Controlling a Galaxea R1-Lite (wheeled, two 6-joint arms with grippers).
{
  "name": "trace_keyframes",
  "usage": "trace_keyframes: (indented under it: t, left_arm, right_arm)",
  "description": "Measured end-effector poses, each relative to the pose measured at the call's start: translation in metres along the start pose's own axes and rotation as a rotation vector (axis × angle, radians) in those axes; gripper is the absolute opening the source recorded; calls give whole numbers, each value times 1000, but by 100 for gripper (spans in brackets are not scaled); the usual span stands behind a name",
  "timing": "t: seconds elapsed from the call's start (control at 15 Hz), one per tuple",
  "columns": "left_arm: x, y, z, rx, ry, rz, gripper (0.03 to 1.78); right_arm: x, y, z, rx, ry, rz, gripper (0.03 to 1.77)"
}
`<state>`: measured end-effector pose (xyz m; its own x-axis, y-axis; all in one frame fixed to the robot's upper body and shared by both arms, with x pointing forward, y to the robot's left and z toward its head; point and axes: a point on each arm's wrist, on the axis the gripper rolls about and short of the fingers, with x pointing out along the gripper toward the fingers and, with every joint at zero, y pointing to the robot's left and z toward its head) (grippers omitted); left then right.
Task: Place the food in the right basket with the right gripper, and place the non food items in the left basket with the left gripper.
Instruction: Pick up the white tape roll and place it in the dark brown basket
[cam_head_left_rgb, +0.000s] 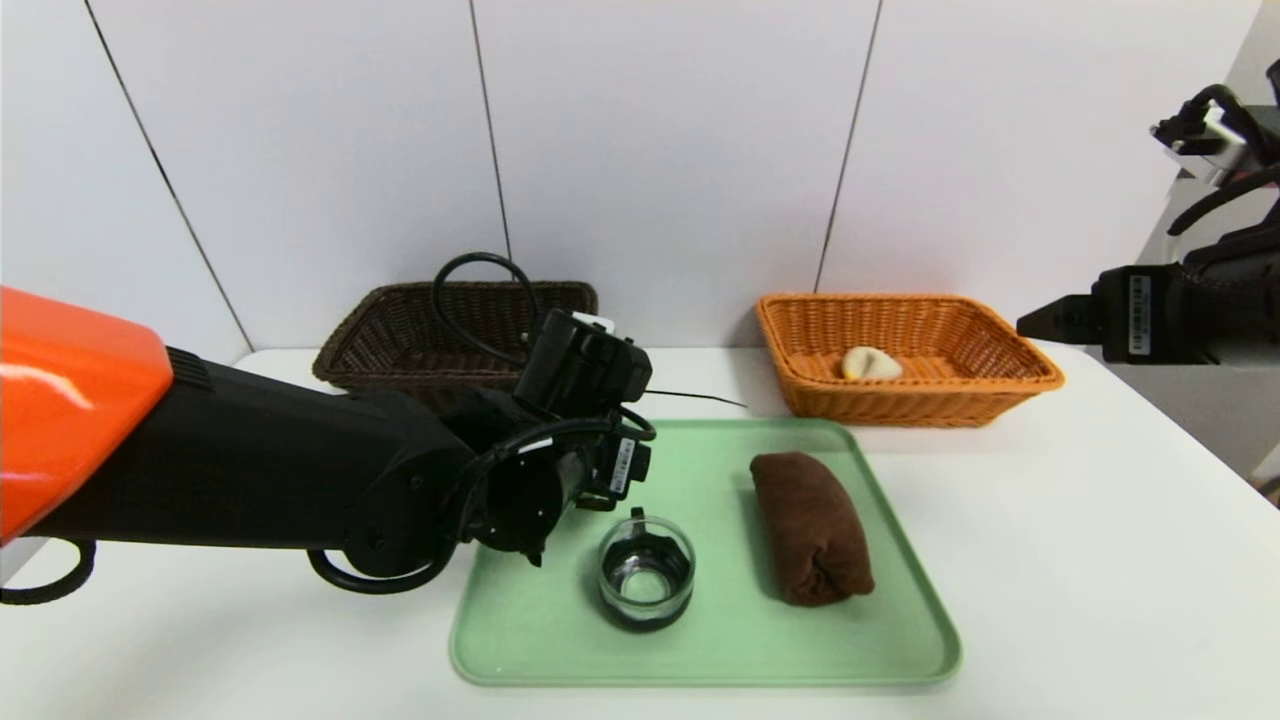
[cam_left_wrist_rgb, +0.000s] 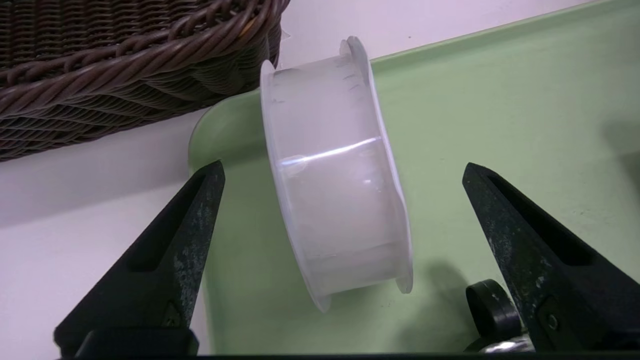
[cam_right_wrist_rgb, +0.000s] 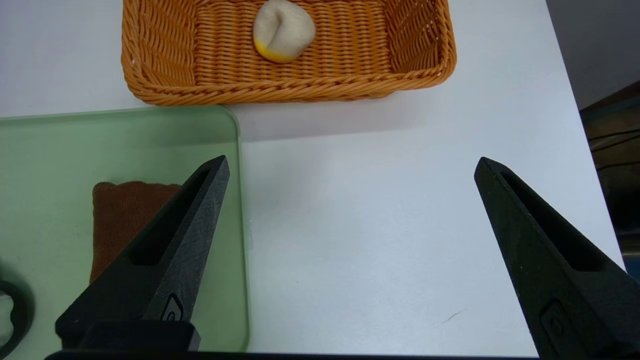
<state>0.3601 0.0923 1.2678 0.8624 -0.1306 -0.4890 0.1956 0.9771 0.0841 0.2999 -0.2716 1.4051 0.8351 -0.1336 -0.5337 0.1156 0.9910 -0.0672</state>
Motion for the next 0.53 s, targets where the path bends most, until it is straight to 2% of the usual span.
trace_keyframes:
  t: [0.53]
  left_arm:
    - [16, 0, -1, -2, 15, 21, 169]
  right_arm:
    - [-1, 0, -4, -7, 7, 2, 170]
